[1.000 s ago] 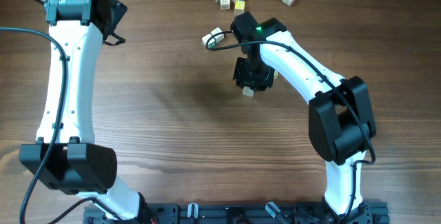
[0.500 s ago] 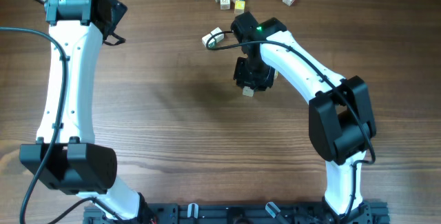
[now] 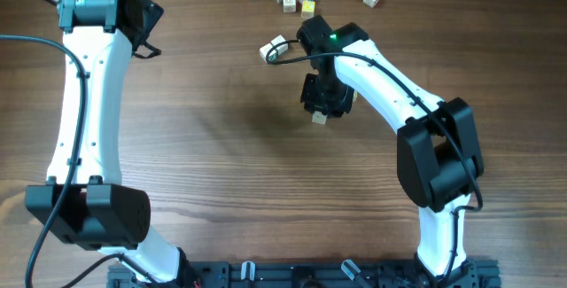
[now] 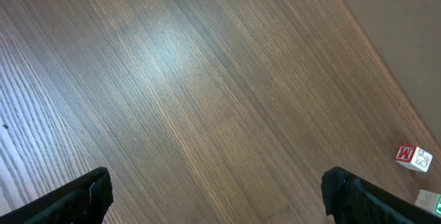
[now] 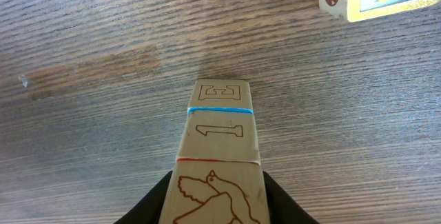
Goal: Form a tower
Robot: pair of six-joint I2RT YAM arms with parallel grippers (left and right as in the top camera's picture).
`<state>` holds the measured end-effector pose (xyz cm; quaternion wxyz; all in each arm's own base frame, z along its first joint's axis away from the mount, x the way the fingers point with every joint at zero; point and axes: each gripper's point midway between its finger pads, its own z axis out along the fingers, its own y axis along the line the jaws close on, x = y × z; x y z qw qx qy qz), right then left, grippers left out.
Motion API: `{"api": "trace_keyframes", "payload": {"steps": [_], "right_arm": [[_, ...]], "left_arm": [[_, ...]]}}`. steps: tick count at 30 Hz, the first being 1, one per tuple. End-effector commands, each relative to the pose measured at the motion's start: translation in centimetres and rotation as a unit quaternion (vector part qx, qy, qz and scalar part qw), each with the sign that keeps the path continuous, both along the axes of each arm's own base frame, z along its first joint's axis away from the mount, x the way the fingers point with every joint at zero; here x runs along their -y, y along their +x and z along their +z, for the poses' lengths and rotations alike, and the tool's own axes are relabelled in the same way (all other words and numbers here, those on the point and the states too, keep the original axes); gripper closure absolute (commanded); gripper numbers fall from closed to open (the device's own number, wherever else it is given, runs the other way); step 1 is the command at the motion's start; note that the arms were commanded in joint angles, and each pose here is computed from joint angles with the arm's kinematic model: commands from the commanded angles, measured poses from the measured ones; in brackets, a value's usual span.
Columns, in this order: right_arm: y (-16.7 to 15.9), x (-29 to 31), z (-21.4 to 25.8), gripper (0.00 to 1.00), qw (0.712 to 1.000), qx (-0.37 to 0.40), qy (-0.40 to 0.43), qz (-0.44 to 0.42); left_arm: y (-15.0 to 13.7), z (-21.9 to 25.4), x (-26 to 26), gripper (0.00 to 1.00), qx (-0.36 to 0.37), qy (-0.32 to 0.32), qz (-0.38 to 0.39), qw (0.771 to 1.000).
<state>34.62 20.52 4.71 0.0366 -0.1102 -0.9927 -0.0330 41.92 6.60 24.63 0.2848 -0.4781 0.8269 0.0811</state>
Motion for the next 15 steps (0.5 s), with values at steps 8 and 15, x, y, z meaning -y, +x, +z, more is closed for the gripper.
{"api": "trace_keyframes", "payload": {"steps": [8,15], "right_arm": [[0.16,0.54,-1.13,0.64,1.0,-0.005,-0.015,-0.011],[0.26,0.57,-1.13,0.64,1.0,-0.003,-0.016,-0.011]], "left_arm": [[0.08,-0.09,-0.53,0.0,-0.006,0.015,0.002,1.0],[0.07,-0.09,-0.53,0.0,-0.006,0.015,0.002,1.0]]}}
